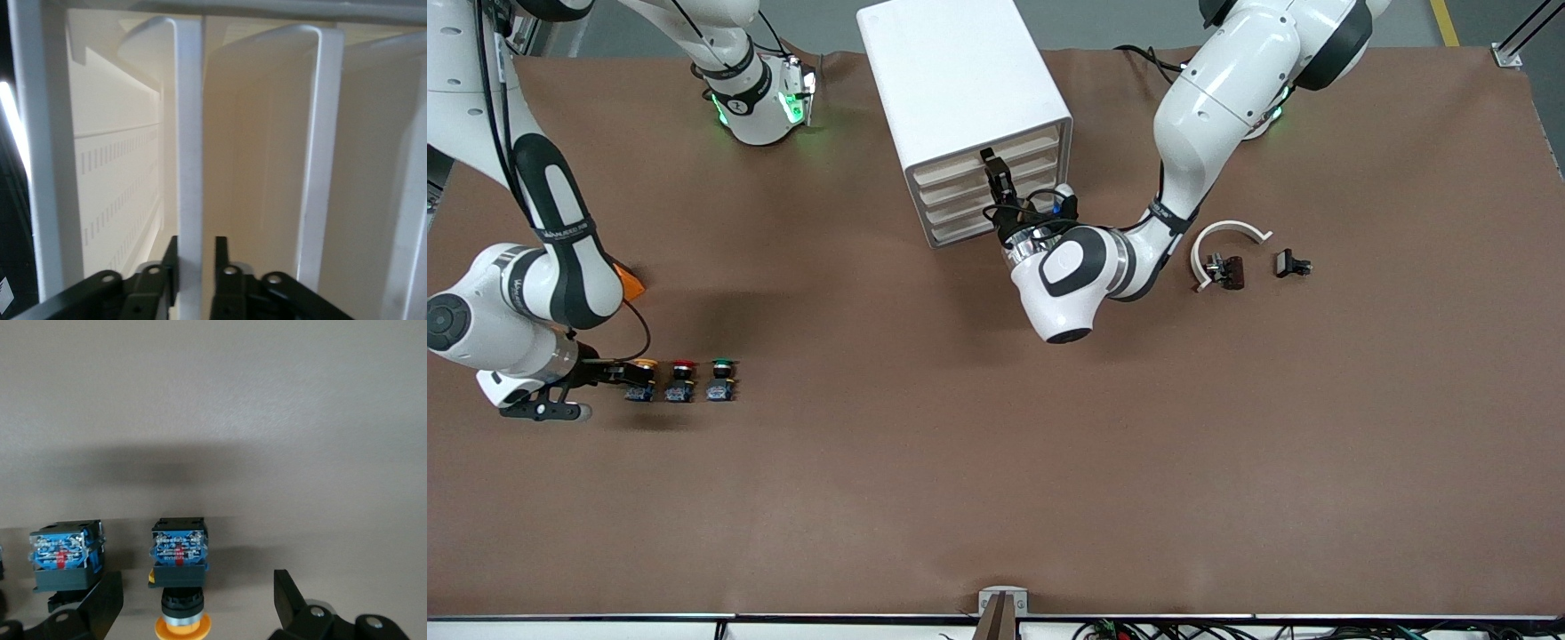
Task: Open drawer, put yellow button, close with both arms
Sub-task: 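Pull the drawer open with the left gripper while the right gripper grasps the button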
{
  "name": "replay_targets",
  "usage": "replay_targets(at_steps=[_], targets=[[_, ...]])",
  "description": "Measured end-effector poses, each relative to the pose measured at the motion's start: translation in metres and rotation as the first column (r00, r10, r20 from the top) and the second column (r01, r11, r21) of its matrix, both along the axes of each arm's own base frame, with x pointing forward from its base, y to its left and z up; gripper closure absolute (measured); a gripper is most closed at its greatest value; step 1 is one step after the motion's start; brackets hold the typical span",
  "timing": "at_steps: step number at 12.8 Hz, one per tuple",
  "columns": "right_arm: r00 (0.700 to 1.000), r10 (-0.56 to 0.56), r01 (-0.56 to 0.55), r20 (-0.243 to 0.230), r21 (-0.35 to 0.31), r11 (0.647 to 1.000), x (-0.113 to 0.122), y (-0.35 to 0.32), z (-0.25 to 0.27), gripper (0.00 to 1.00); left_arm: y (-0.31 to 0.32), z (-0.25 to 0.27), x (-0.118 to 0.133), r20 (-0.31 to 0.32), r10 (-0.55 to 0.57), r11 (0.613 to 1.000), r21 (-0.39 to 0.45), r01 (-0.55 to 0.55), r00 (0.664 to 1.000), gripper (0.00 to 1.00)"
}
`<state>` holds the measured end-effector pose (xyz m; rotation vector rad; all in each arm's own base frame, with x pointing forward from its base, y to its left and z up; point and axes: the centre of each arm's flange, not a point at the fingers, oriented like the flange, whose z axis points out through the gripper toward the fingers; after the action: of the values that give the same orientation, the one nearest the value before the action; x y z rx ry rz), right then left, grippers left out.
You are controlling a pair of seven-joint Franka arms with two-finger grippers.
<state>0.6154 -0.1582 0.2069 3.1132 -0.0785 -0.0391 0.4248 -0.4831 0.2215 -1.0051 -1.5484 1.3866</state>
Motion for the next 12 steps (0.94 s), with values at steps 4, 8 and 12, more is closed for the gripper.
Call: replay_targets(at_steps=[4,8,12], targets=[[1.0,0.001,-0.001,-0.011,0.004,1.0,-0.002,0.002,-0.007,0.0,0.013,0.002,0.016,0.0,0.029,1.0,-0.003,-0.029,1.0,0.85],[1.0,-0.001,0.001,-0.023,0.01,1.0,-0.004,0.003,-0.02,0.0,0.03,0.003,0.034,0.003,0.068,0.998,0.0,-0.068,0.998,0.85],[0.999,-0.005,0.005,-0.033,0.013,1.0,-0.007,0.002,-0.039,0.07,0.06,0.007,0.071,0.04,0.14,0.99,0.004,-0.14,0.989,0.85]])
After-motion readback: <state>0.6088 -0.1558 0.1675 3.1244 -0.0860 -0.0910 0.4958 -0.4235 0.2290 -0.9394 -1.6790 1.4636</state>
